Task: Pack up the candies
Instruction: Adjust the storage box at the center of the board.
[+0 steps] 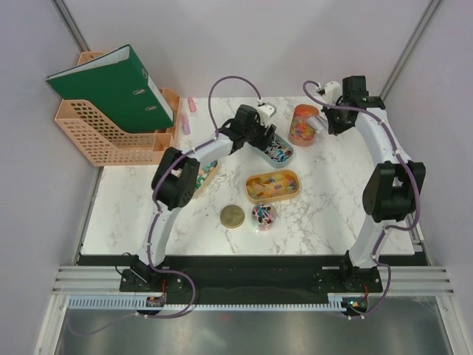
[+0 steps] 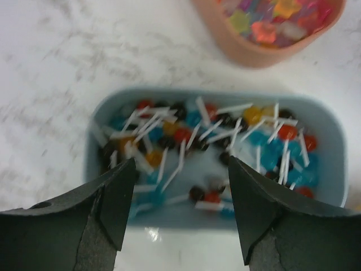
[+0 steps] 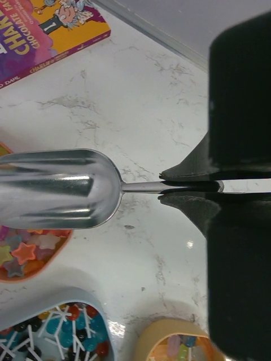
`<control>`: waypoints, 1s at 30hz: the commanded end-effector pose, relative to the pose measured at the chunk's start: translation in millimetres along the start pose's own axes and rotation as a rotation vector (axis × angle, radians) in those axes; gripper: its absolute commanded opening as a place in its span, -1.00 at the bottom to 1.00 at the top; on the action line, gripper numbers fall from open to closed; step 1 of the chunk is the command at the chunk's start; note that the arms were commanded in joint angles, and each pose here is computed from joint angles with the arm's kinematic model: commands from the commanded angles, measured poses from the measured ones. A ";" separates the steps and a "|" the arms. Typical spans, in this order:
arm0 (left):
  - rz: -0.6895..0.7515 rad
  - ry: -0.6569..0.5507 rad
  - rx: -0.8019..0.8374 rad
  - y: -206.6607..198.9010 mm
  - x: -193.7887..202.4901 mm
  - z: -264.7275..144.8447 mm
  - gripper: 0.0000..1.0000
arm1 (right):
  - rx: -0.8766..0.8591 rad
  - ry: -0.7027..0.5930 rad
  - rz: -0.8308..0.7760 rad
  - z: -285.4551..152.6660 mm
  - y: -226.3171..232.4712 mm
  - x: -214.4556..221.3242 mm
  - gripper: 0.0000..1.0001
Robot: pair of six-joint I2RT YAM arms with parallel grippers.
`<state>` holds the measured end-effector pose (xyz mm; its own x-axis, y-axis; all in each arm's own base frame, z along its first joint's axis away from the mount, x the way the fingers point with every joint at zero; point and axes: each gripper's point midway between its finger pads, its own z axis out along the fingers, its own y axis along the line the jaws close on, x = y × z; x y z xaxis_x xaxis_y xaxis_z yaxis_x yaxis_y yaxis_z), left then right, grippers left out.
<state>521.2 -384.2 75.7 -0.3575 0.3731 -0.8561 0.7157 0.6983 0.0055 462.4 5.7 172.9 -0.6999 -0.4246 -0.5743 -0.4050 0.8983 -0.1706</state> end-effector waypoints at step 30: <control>-0.131 -0.193 -0.204 74.4 -65.6 -169.4 0.52 | 0.031 0.066 -0.103 23.5 19.3 -56.5 -1.00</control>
<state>504.2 -261.8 181.6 -0.3471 0.2123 -0.9135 0.5363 0.8440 -0.0076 526.1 55.4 132.0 -0.7041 -0.5384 -0.4630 -0.4880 0.8405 -0.2354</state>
